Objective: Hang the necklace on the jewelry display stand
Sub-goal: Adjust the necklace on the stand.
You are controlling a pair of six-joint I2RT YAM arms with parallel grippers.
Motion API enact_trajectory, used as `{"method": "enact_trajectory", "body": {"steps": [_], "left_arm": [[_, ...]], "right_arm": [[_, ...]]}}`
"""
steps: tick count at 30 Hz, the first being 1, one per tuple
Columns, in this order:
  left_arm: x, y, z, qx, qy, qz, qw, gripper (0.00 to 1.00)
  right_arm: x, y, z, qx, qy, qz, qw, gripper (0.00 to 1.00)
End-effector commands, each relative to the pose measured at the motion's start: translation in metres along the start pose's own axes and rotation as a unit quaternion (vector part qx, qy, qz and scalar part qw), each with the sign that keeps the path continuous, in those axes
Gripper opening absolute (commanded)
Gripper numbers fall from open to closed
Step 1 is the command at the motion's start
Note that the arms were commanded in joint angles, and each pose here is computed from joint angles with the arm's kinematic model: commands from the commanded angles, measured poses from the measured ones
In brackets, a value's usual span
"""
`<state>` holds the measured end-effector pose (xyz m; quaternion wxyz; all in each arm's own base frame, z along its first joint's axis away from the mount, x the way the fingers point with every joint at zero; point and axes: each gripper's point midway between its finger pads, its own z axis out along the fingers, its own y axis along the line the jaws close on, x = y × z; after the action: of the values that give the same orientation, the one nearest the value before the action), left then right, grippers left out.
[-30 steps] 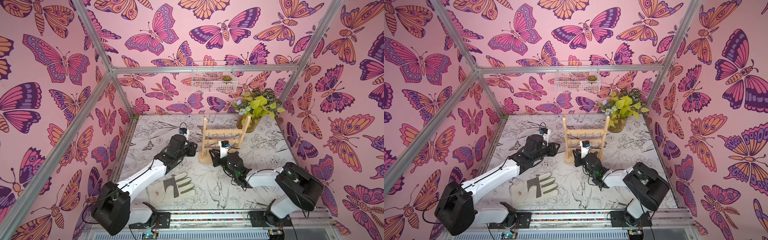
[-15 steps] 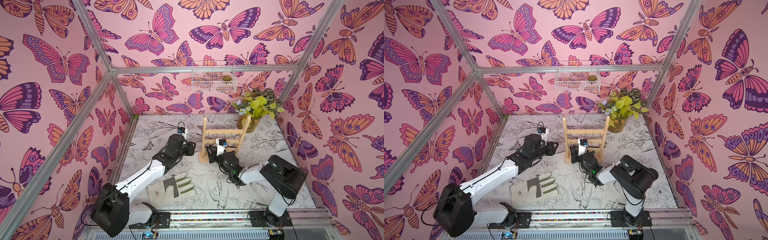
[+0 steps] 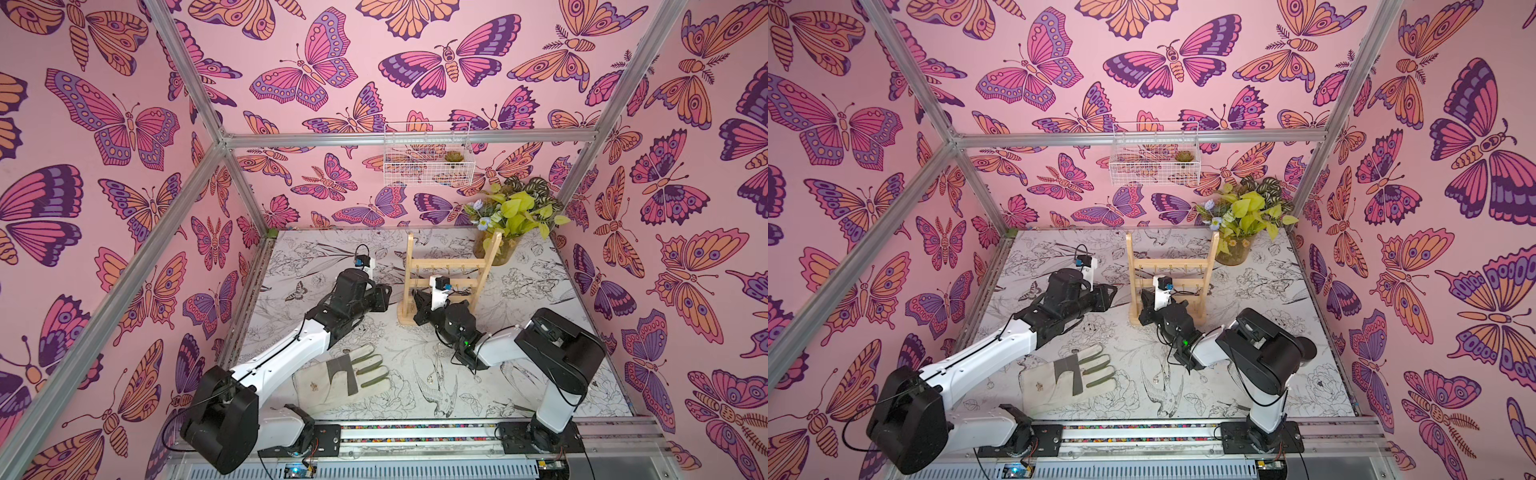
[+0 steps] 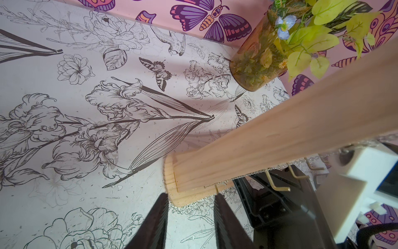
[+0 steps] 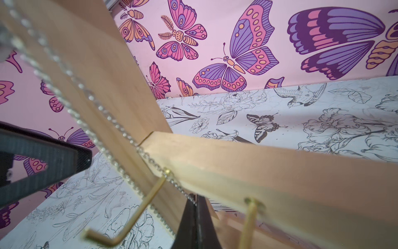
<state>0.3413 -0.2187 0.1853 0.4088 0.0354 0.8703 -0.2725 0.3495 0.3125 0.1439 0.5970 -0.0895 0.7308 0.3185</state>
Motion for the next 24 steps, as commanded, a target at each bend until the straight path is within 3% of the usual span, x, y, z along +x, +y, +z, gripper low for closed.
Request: {"method": "enact_trajectory", "body": {"steps": [1, 11, 24], "left_arm": [[0.006, 0.007, -0.003, -0.009, 0.004, -0.003, 1.0, 0.38], [-0.002, 0.005, -0.012, -0.001, -0.016, -0.004, 1.0, 0.38], [-0.008, 0.007, -0.017, 0.003, -0.026, -0.006, 1.0, 0.39]], "right_arm": [[-0.012, 0.016, -0.004, -0.023, -0.01, -0.006, 1.0, 0.0], [-0.019, 0.027, -0.019, -0.028, 0.016, -0.015, 0.999, 0.0], [-0.002, 0.015, -0.016, 0.007, 0.056, -0.023, 0.998, 0.0]]}}
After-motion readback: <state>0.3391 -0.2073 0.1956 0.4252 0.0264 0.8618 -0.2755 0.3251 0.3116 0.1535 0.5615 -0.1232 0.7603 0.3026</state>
